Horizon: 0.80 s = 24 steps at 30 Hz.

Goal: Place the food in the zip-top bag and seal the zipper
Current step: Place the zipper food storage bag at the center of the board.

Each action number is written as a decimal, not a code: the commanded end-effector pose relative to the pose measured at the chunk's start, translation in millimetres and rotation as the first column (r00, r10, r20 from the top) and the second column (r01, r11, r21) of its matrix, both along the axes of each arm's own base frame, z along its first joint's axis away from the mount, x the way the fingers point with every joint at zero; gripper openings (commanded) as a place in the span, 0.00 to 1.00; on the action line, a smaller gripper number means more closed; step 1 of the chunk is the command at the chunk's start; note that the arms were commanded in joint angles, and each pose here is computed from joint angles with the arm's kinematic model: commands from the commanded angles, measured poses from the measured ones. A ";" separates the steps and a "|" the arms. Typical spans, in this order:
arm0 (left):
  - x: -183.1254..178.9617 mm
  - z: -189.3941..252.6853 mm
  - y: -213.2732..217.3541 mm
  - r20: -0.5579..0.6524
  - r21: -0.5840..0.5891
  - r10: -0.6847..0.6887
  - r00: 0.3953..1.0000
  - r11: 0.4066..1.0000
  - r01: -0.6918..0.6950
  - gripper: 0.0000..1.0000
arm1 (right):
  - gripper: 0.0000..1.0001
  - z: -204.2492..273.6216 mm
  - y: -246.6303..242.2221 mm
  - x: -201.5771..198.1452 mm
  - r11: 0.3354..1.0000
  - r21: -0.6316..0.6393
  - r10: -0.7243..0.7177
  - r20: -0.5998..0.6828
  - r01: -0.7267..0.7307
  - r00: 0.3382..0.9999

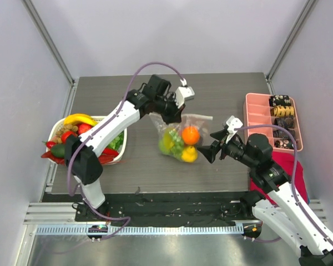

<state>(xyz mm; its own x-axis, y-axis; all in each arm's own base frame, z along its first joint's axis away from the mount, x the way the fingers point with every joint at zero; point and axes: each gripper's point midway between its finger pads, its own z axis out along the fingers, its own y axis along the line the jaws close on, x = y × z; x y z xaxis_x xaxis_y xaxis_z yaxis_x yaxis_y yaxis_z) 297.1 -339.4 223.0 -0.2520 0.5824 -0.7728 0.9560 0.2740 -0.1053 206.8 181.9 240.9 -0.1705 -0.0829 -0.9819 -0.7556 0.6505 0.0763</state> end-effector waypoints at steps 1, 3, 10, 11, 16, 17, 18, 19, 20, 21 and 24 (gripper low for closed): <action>86.3 53.0 9.3 0.231 -0.053 0.134 0.964 0.991 -0.125 0.00 | 0.87 54.3 -10.5 12.2 0.982 0.138 -0.135 0.027 0.130 0.990; 112.6 52.7 10.9 0.278 -0.038 0.149 0.949 0.989 -0.145 0.00 | 0.90 61.0 -12.4 12.6 0.977 0.156 -0.152 0.024 0.146 0.988; 131.2 52.5 0.2 0.371 -0.045 0.097 0.923 0.995 -0.086 0.00 | 0.92 66.5 -20.8 13.6 0.968 0.161 -0.197 0.013 0.193 0.980; 126.7 36.3 0.6 0.347 -0.019 0.083 0.934 0.997 -0.081 0.00 | 0.92 64.6 -21.9 14.7 0.967 0.157 -0.205 0.008 0.201 0.979; 82.0 -19.9 -7.4 0.205 0.049 0.037 0.978 0.998 -0.048 0.00 | 0.93 55.6 -30.9 16.6 0.962 0.122 -0.247 -0.002 0.245 0.969; 73.5 -29.1 -7.7 0.174 0.056 0.036 0.984 0.997 -0.046 0.00 | 0.93 53.7 -32.5 16.3 0.961 0.116 -0.253 -0.007 0.252 0.968; 58.8 -46.2 -6.5 0.113 0.068 0.035 0.993 0.997 -0.043 0.01 | 0.93 51.1 -34.4 16.8 0.960 0.104 -0.261 -0.006 0.260 0.965; 45.4 -48.4 -9.9 0.086 0.062 0.025 0.996 0.998 -0.030 0.02 | 0.94 46.3 -36.2 16.0 0.960 0.087 -0.266 -0.017 0.267 0.964; 35.3 -53.6 -9.5 0.039 0.060 0.040 0.998 0.997 -0.042 0.04 | 0.95 44.7 -38.3 16.0 0.958 0.079 -0.275 -0.017 0.275 0.961; 21.3 -67.7 -7.0 -0.010 0.077 0.035 0.999 0.996 -0.034 0.06 | 0.95 42.8 -41.2 16.6 0.955 0.069 -0.289 -0.019 0.290 0.957; -10.1 -67.1 -9.2 -0.074 0.069 0.000 0.997 0.998 0.005 0.23 | 0.96 32.5 -48.2 14.9 0.947 0.034 -0.316 -0.054 0.318 0.947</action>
